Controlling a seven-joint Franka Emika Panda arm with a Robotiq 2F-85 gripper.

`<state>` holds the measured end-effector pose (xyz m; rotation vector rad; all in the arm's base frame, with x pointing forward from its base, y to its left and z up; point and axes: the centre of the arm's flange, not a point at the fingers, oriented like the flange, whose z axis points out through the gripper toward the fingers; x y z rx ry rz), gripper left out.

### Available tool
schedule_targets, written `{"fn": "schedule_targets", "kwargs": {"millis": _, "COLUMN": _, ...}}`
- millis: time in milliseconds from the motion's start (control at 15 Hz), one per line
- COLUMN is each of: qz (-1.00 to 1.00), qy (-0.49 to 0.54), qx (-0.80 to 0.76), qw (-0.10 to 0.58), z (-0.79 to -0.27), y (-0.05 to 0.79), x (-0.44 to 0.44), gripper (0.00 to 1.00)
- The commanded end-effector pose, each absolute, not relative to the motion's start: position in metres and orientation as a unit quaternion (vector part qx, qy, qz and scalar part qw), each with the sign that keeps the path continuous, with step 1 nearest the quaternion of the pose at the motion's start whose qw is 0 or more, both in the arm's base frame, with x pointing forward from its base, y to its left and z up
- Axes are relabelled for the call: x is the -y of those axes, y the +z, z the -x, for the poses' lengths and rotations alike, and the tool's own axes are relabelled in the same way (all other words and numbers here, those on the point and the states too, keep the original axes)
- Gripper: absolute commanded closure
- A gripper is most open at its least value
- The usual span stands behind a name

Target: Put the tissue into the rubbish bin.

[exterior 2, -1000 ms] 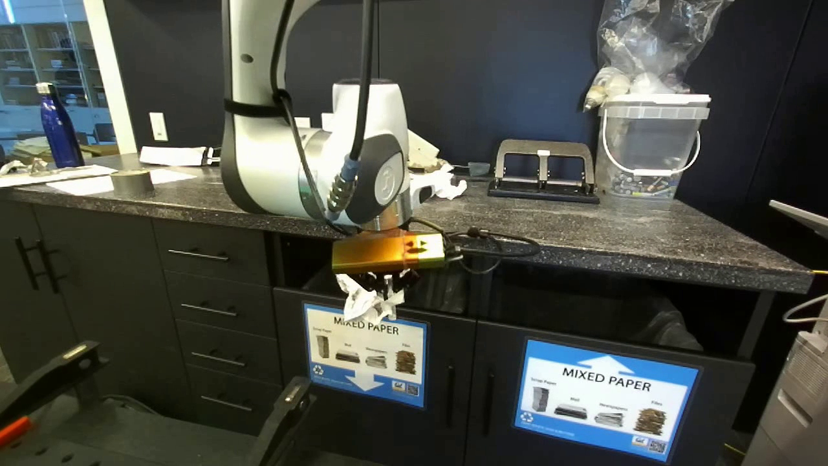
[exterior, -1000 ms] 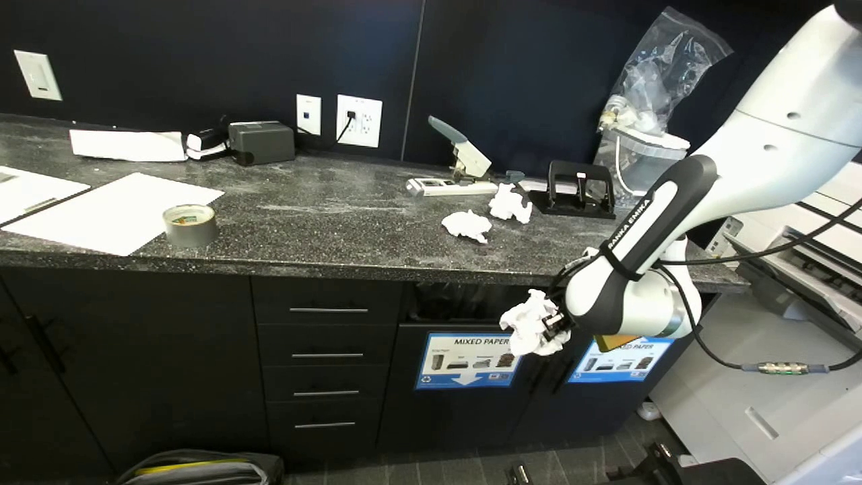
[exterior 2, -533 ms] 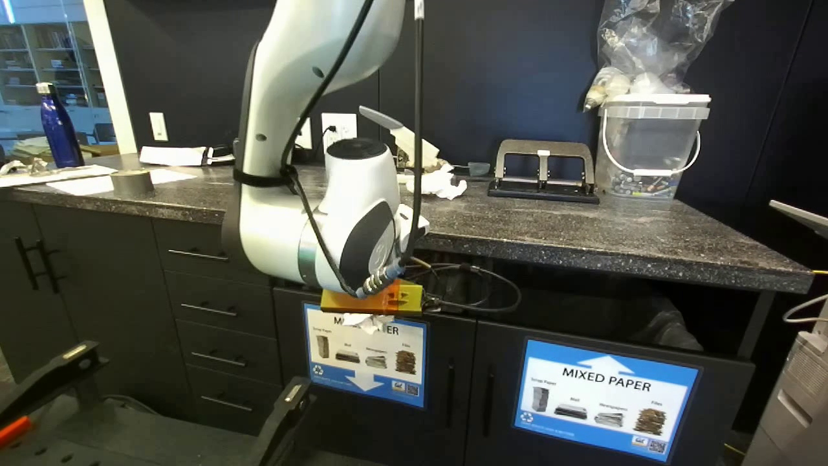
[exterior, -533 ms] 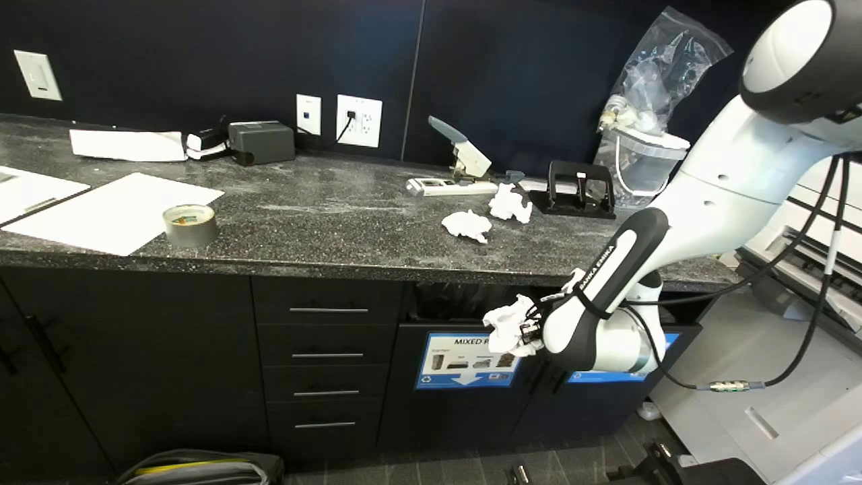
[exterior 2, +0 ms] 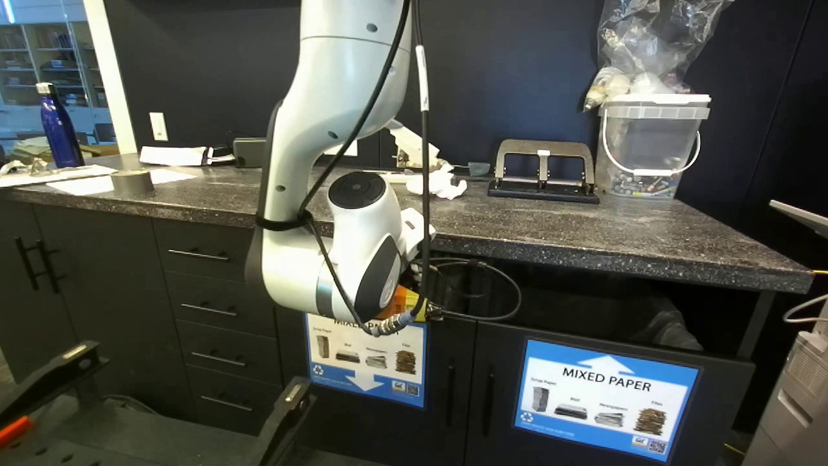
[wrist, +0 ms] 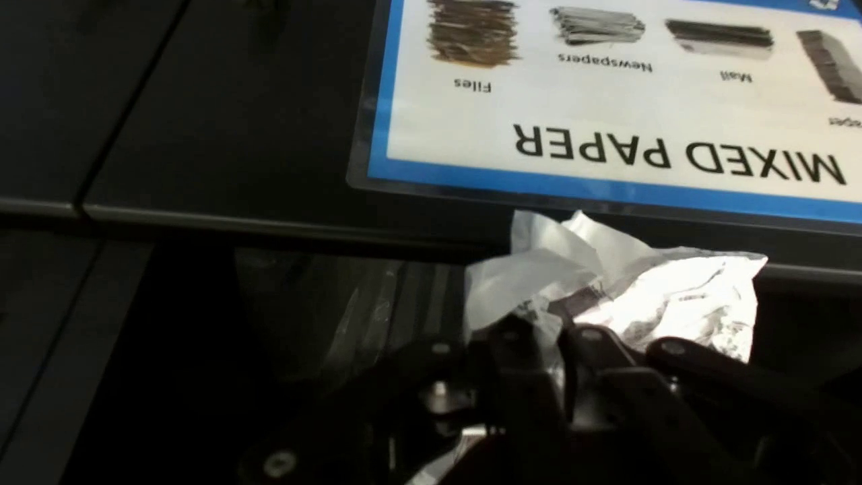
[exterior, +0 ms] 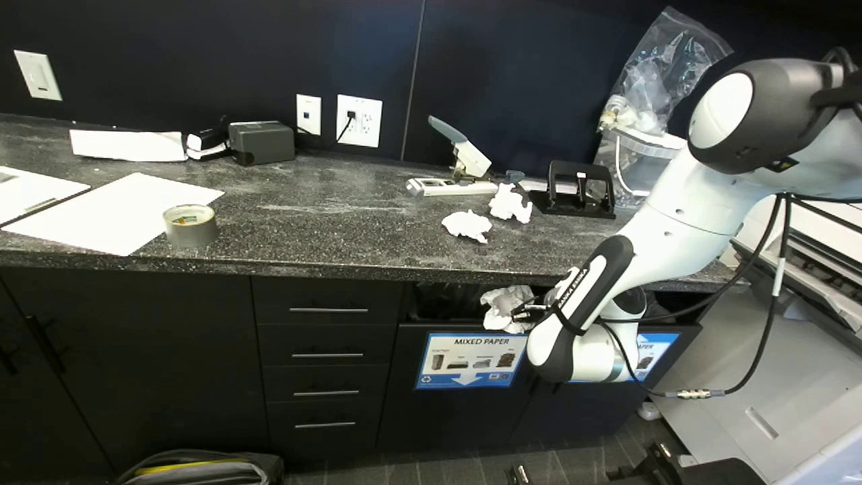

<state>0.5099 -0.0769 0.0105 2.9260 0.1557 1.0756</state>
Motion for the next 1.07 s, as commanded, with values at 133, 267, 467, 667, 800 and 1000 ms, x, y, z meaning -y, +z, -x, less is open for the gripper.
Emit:
{"fn": "schedule_targets", "kwargs": {"millis": 133, "qz": -0.914, "qy": 0.405, "qx": -0.015, "qw": 0.014, "z": -0.526, "y": -0.008, "x": 0.082, "gripper": 0.90}}
{"fn": "schedule_targets", "kwargs": {"millis": 267, "qz": -0.908, "qy": 0.418, "qx": 0.004, "qw": 0.010, "z": -0.528, "y": -0.016, "x": 0.084, "gripper": 0.88}}
{"fn": "schedule_targets", "kwargs": {"millis": 467, "qz": -0.904, "qy": 0.428, "qx": 0.013, "qw": 0.001, "z": -0.536, "y": -0.027, "x": 0.080, "gripper": 0.89}}
{"fn": "schedule_targets", "kwargs": {"millis": 667, "qz": -0.901, "qy": 0.433, "qx": 0.015, "qw": -0.010, "z": -0.547, "y": -0.037, "x": 0.074, "gripper": 0.89}}
{"fn": "schedule_targets", "kwargs": {"millis": 800, "qz": -0.899, "qy": 0.436, "qx": 0.017, "qw": -0.017, "z": -0.553, "y": -0.042, "x": 0.068, "gripper": 0.89}}
{"fn": "schedule_targets", "kwargs": {"millis": 1000, "qz": -0.897, "qy": 0.440, "qx": 0.017, "qw": -0.023, "z": -0.559, "y": -0.049, "x": 0.062, "gripper": 0.89}}
